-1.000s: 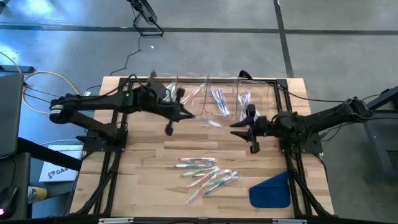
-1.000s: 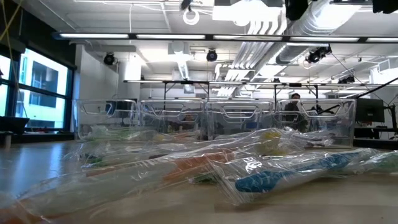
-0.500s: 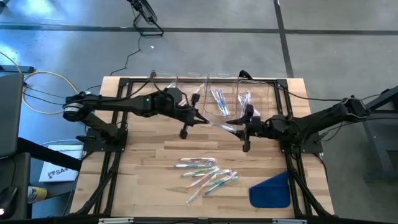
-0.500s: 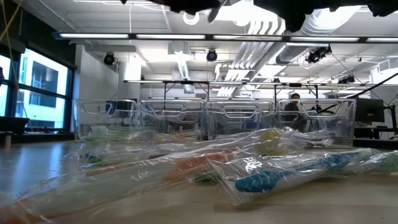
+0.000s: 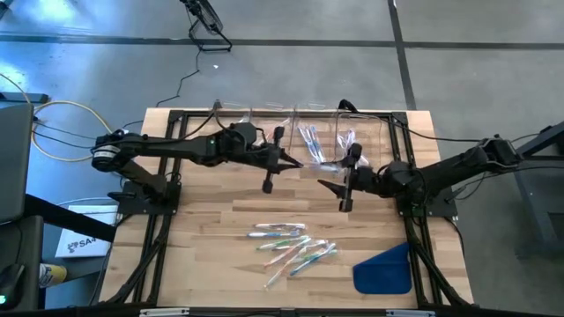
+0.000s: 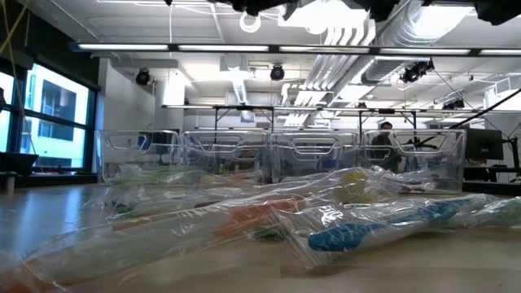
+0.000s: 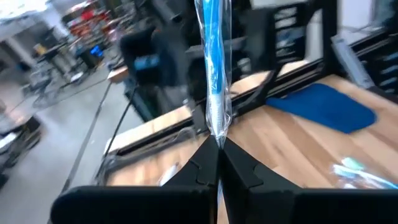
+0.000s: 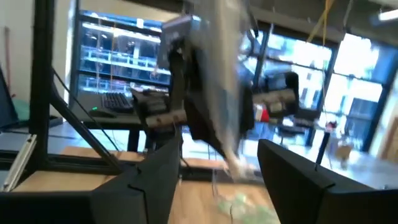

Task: Pick & Place Toothbrushes
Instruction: Put the blue toothbrush into the middle right transparent bin

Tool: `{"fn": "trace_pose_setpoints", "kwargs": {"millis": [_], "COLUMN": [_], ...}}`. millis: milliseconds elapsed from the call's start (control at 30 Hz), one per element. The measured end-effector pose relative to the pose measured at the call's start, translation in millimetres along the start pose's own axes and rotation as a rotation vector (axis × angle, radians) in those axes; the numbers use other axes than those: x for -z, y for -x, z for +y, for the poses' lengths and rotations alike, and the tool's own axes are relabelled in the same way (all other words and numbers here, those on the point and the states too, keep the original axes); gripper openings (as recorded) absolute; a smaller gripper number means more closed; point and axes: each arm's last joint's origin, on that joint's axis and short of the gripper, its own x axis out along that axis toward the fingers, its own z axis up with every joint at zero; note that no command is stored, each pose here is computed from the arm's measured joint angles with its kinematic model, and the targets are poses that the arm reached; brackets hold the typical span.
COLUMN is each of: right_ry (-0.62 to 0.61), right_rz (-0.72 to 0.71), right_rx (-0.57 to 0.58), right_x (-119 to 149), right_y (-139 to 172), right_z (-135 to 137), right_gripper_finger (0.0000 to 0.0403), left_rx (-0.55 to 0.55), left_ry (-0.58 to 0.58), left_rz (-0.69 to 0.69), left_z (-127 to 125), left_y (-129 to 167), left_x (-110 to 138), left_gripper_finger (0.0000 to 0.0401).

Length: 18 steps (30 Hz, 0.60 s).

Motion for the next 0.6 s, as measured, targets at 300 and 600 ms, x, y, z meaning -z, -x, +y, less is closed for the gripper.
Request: {"fn": "trace_pose_setpoints", "kwargs": {"millis": [300, 600], "right_ry": [0.049, 0.053], "right_rz": [-0.044, -0.075], "right_rx": [0.004, -0.038], "right_x": [-2, -4], "right_y": [-3, -3], "right_z": [-9, -9], "right_gripper_finger": [0.0205, 0.0174], "left_rx": [-0.017, -0.047], "left_ry": [0.03, 0.053], "left_rz": [-0.036, 0.014], "left_z": [-1, -4], "left_y": [-24, -38], "left_x": [14, 29], "left_gripper_finger": [0.0, 0.0]}}
